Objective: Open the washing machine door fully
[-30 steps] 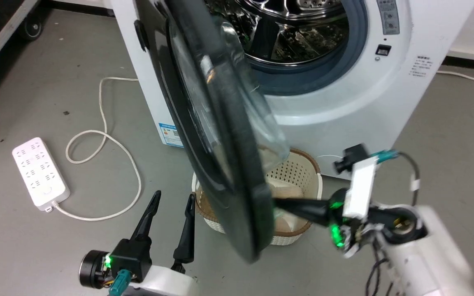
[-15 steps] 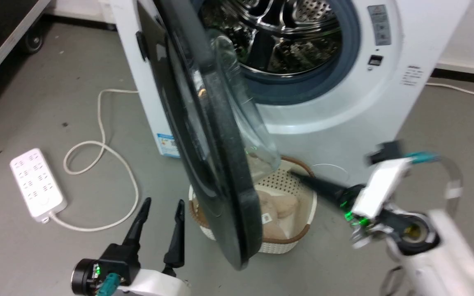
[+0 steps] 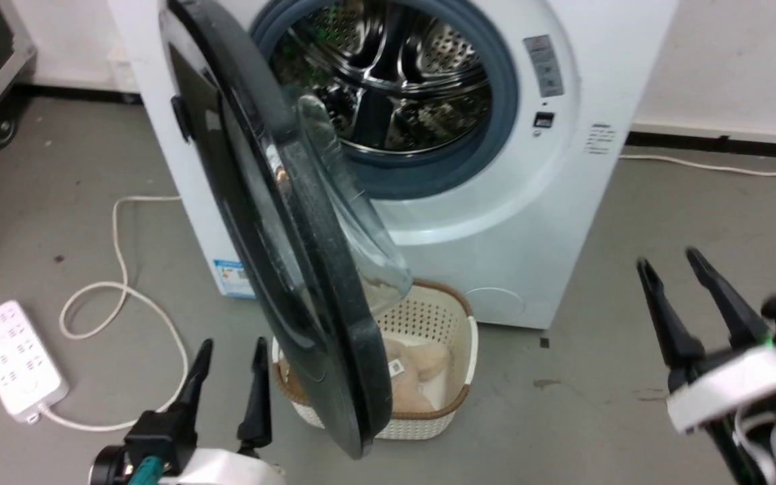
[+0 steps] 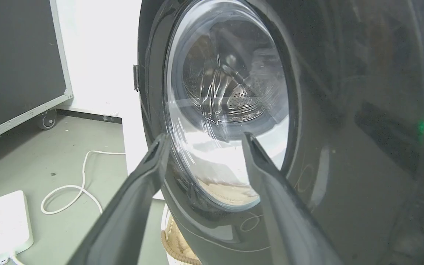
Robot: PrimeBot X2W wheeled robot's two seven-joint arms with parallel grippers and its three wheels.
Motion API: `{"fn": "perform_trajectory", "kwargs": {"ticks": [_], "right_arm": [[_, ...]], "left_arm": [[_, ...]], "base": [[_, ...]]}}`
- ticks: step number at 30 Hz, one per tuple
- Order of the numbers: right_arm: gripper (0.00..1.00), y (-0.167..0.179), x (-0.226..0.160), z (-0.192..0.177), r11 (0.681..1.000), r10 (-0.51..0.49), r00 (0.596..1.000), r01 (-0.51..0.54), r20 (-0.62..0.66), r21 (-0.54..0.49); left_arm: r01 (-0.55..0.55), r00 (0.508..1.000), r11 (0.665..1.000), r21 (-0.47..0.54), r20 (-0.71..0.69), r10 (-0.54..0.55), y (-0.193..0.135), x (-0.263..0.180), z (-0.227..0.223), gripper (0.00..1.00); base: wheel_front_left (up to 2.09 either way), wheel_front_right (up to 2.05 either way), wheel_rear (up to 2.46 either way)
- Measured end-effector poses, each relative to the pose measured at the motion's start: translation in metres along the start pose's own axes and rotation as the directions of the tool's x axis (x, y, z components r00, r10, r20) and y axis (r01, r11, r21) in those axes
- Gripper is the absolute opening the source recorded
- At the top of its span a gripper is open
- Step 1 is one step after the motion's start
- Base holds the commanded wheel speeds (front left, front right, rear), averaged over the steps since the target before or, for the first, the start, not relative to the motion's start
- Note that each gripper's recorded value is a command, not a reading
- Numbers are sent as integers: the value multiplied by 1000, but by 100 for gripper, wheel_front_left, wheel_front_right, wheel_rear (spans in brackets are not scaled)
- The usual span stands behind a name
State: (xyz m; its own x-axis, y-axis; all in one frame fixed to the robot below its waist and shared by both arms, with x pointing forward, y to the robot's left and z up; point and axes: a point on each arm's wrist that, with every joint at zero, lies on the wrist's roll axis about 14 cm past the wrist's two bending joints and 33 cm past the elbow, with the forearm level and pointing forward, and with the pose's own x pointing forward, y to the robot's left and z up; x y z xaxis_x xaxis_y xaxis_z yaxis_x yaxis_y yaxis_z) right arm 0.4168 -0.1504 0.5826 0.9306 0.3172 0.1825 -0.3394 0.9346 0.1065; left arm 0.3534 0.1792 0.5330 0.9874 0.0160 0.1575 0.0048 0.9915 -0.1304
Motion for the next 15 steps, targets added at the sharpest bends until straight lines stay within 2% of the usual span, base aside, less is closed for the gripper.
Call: {"fn": "perform_trajectory", "kwargs": {"ticks": [8, 15], "right_arm": [[100, -10, -54, -14, 976, -202, 978, 206, 58, -69], [100, -12, -82, -35, 962, -263, 965, 262, 4, -72]], "left_arm": [[32, 999, 999, -12, 2, -32, -8, -1, 1, 100], [58, 998, 998, -15, -18, -58, -15, -6, -6, 100]], "base": [[0, 0, 0], [0, 0, 0]]}}
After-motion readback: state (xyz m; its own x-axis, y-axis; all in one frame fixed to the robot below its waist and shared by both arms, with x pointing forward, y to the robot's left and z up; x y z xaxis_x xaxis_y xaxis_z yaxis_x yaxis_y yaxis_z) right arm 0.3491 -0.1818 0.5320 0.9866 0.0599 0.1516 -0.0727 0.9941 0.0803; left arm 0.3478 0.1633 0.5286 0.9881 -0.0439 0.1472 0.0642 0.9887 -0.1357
